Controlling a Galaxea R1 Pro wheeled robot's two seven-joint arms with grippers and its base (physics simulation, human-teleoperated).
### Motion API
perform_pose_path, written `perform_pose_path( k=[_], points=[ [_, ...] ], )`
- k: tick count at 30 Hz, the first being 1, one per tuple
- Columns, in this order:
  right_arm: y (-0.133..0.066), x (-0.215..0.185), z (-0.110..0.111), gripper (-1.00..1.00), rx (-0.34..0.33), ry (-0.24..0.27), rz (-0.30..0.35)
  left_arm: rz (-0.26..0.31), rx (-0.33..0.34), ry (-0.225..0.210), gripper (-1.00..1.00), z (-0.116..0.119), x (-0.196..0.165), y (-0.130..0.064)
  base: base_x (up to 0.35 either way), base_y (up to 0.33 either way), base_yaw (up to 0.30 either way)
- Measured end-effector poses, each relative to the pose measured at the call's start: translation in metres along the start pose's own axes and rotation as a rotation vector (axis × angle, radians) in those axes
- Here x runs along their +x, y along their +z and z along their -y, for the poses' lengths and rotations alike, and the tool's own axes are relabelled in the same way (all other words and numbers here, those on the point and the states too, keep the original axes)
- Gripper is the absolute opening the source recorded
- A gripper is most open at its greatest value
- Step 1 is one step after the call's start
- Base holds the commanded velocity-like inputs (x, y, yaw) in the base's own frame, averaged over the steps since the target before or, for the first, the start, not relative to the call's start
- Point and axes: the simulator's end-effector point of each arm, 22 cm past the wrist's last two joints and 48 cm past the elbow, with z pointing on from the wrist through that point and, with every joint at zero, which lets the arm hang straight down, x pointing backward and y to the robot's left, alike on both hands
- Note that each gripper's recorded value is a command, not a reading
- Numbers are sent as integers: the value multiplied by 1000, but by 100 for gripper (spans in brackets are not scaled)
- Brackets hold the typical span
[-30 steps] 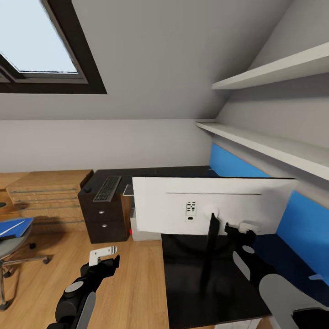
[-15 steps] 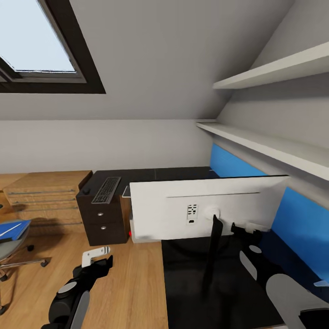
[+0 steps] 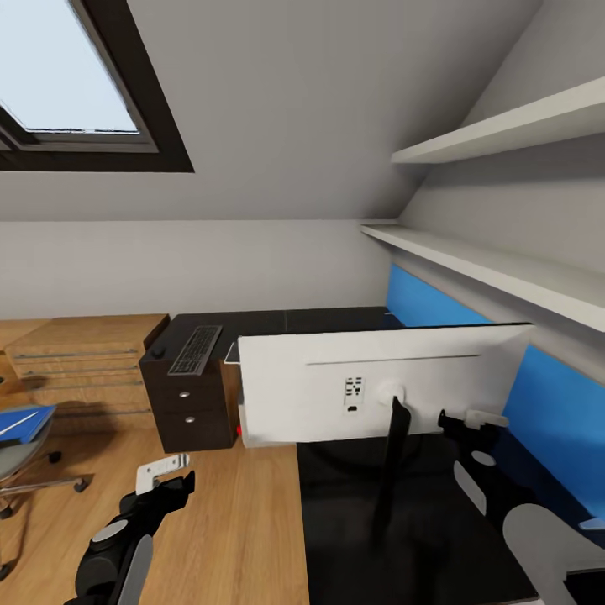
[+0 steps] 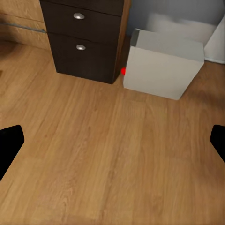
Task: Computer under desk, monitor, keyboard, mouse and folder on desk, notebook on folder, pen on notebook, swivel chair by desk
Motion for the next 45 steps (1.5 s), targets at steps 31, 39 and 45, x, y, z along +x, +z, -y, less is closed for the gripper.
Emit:
perform_pose_path(
  k=[31,39,45],
  points=[
    [4,13,16,100,20,-26,-74,6,-20,-9,100,-11,-2,1,94,0,0],
    [3,14,16,100,19,-26,-74,6,-22,-9,100,-12,-2,1,-103,0,0],
    [4,13,15,100,19,-25,-72,5,-23,-8,100,-12,-2,2,-102,0,0]
  ],
)
